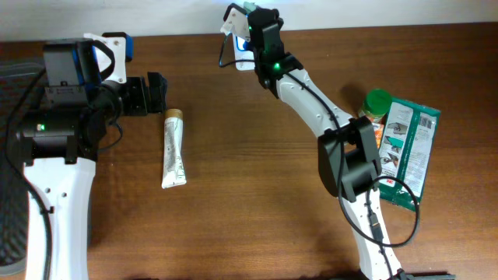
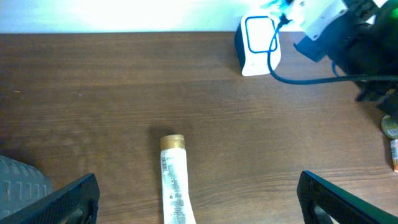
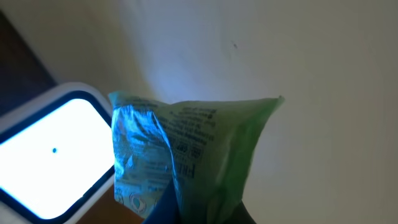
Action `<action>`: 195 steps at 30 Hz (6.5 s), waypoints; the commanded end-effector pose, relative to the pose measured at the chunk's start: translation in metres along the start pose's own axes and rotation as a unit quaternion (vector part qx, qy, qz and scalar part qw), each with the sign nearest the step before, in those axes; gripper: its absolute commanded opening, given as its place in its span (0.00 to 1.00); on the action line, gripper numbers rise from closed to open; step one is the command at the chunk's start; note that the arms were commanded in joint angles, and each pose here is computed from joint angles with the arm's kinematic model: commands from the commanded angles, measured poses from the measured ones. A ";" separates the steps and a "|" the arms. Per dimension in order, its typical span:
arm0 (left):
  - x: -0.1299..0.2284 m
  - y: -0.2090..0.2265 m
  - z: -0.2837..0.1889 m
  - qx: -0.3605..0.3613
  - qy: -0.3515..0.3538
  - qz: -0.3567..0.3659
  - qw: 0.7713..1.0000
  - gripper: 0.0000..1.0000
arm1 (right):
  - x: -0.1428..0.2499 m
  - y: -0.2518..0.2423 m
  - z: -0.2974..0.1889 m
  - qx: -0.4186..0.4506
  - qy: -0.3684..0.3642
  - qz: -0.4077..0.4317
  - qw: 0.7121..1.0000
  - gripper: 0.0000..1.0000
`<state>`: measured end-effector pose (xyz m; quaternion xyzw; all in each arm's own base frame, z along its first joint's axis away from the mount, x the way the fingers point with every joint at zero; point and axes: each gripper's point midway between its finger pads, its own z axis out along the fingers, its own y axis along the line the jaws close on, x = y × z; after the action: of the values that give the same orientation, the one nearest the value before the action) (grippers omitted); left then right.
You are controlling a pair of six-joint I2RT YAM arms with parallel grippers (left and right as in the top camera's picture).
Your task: Scan the item barcode
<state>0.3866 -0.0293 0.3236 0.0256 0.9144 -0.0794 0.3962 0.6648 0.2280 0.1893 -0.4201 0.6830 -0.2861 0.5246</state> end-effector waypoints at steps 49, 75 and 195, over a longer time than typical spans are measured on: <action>-0.006 0.002 -0.007 -0.004 -0.012 0.006 1.000 0.99 | 0.348 -0.011 -0.263 -0.108 0.621 0.549 0.549 0.45; -0.006 0.002 -0.007 -0.004 -0.012 0.006 1.000 0.99 | -0.017 0.181 -0.195 -0.511 0.285 0.510 0.631 0.65; -0.006 0.002 -0.007 -0.004 -0.012 0.006 1.000 0.99 | 0.139 0.184 -0.257 -0.604 0.283 0.467 0.581 0.66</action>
<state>0.3865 -0.0293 0.3235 0.0256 0.9144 -0.0794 0.3960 0.3687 0.1696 0.0616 -0.1811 0.9213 0.3441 0.0064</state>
